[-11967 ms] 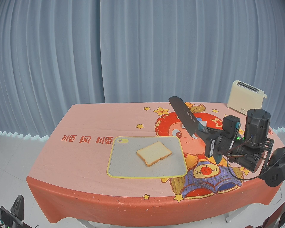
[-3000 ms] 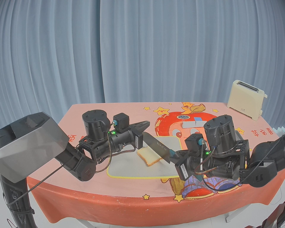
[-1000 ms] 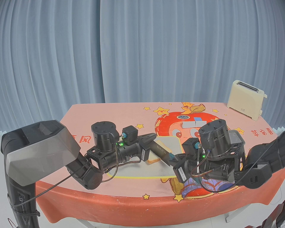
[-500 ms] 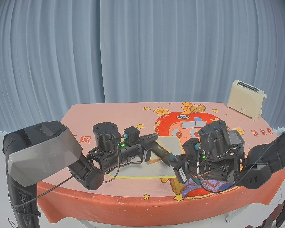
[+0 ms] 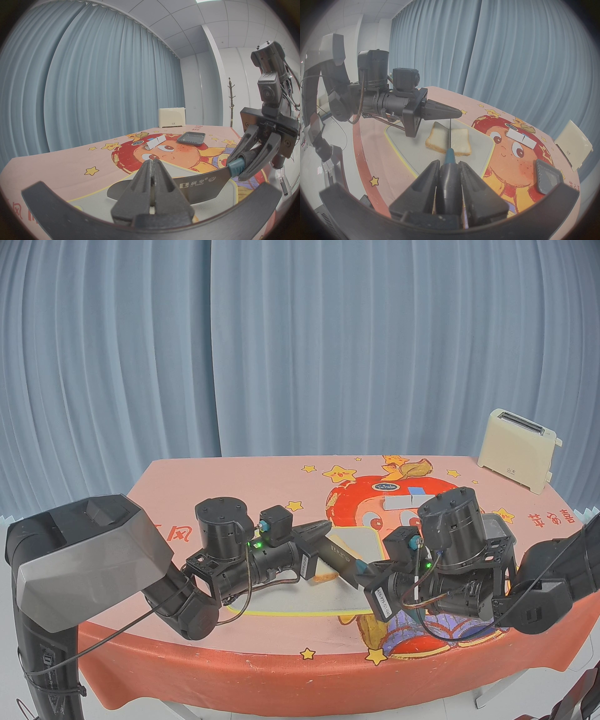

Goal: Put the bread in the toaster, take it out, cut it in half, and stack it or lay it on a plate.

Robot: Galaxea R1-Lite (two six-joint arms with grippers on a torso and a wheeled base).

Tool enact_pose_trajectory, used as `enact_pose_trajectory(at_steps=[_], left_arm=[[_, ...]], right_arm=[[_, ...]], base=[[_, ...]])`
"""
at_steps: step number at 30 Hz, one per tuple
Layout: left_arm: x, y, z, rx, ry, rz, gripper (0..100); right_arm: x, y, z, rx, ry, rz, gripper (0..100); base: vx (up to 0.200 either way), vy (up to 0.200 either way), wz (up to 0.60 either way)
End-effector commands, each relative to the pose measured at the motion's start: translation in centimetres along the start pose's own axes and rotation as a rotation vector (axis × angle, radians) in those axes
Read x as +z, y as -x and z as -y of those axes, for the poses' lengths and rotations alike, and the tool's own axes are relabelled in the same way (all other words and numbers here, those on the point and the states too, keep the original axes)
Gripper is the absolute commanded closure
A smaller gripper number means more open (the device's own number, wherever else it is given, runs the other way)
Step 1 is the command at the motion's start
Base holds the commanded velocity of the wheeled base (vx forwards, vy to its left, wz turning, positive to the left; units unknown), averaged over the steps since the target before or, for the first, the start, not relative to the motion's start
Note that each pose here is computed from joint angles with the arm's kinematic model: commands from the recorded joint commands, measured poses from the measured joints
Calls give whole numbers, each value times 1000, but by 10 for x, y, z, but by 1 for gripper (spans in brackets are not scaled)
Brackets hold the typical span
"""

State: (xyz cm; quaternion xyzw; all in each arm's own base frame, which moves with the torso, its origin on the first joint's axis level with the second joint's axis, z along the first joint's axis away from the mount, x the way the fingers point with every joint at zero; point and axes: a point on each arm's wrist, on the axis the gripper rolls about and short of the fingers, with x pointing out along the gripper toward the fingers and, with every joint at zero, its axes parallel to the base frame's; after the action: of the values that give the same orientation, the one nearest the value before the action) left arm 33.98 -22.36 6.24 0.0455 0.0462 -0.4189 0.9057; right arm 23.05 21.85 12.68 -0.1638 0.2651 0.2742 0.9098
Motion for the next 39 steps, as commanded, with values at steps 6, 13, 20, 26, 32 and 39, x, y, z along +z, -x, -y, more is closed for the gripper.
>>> enact_pose_trajectory(at_steps=[6, 13, 20, 26, 32, 39], left_arm=[[-6, -2, 0, -3, 4, -13, 100], [-1, -3, 0, 0, -2, 6, 100], [0, -3, 1, -1, -4, 12, 100], [-2, -2, 1, 1, -1, 2, 100], [-6, -3, -1, 4, 7, -16, 100], [-7, -3, -1, 4, 9, -25, 100]], right_arm=[[-1, -1, 0, -2, 0, -2, 100], [-4, -2, 0, -2, 2, -11, 100], [-6, -3, 0, -1, 4, -20, 100], [-5, -4, -1, -2, 3, -19, 100], [1, -2, 0, -4, -1, 3, 100], [-2, -4, 0, -3, 0, -9, 100]], base=[[0, 0, 0], [0, 0, 0], [0, 0, 0], [0, 0, 0], [0, 0, 0], [0, 0, 0]])
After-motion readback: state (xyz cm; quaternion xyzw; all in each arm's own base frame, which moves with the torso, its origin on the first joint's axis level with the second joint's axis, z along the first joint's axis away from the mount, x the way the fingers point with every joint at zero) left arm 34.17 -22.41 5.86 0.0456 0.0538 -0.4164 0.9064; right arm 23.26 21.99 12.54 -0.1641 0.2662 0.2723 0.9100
